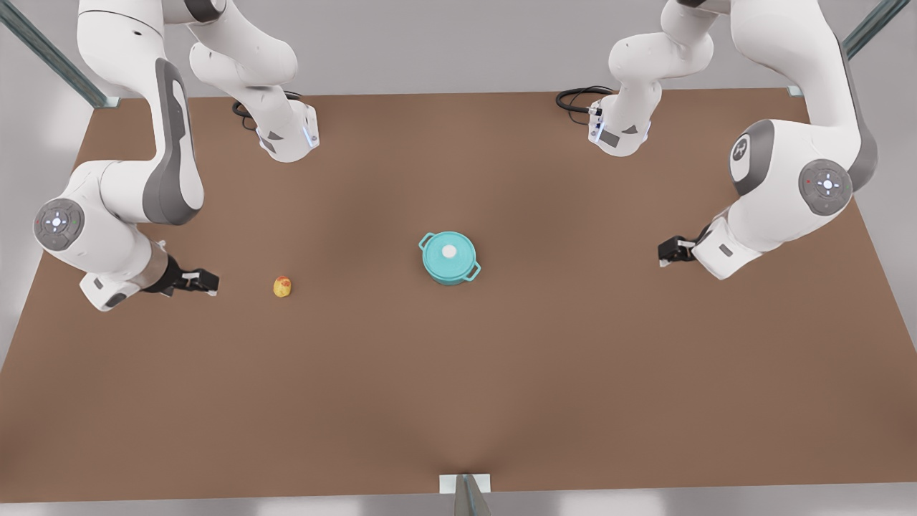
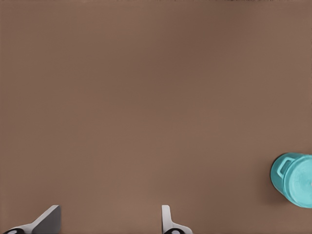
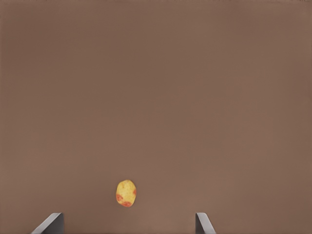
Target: Open the pot lid and put the potato into the pot
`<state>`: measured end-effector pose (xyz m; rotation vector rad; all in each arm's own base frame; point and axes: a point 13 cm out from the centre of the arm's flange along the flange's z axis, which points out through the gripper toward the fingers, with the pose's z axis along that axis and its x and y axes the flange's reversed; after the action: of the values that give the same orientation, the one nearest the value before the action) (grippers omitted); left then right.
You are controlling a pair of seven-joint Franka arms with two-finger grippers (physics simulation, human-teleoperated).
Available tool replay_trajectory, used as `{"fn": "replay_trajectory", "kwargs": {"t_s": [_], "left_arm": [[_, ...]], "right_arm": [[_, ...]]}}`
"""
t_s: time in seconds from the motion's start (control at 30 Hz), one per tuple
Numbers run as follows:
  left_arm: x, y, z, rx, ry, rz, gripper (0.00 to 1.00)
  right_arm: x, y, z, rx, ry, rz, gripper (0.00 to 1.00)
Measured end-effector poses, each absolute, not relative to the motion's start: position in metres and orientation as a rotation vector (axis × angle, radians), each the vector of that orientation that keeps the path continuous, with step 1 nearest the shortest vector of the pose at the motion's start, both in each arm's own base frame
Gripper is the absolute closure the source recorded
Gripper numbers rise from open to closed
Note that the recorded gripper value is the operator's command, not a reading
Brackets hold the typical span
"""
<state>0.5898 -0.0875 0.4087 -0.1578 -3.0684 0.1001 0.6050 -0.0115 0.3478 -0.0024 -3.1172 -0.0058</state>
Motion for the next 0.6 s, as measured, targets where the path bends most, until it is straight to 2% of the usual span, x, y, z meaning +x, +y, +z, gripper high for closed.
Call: {"fn": "replay_trajectory", "kwargs": {"t_s": [0.13, 0.23, 0.33, 0.43, 0.53, 0.6], "left_arm": [[0.589, -0.117, 0.398, -0.257, -3.052, 0.105, 0.00], [0.583, -0.234, 0.367, -0.532, -2.995, 0.046, 0.00], [0.531, -0.390, 0.337, -0.788, -2.941, 0.022, 0.00], [0.484, -0.479, 0.295, -0.824, -2.931, 0.006, 0.00], [0.463, -0.534, 0.251, -0.770, -2.972, -0.027, 0.00], [0.457, -0.549, 0.228, -0.690, -3.007, -0.038, 0.00]], "right_arm": [[0.610, -0.001, 0.348, 0.030, -3.136, -0.006, 0.00], [0.609, 0.070, 0.347, 0.206, -3.136, -0.007, 0.00], [0.599, 0.141, 0.341, 0.370, -3.115, -0.009, 0.00], [0.594, 0.154, 0.326, 0.377, -3.082, -0.008, 0.00], [0.588, 0.138, 0.304, 0.312, -3.028, 0.008, 0.00], [0.569, 0.127, 0.279, 0.275, -2.976, 0.018, 0.00]]}}
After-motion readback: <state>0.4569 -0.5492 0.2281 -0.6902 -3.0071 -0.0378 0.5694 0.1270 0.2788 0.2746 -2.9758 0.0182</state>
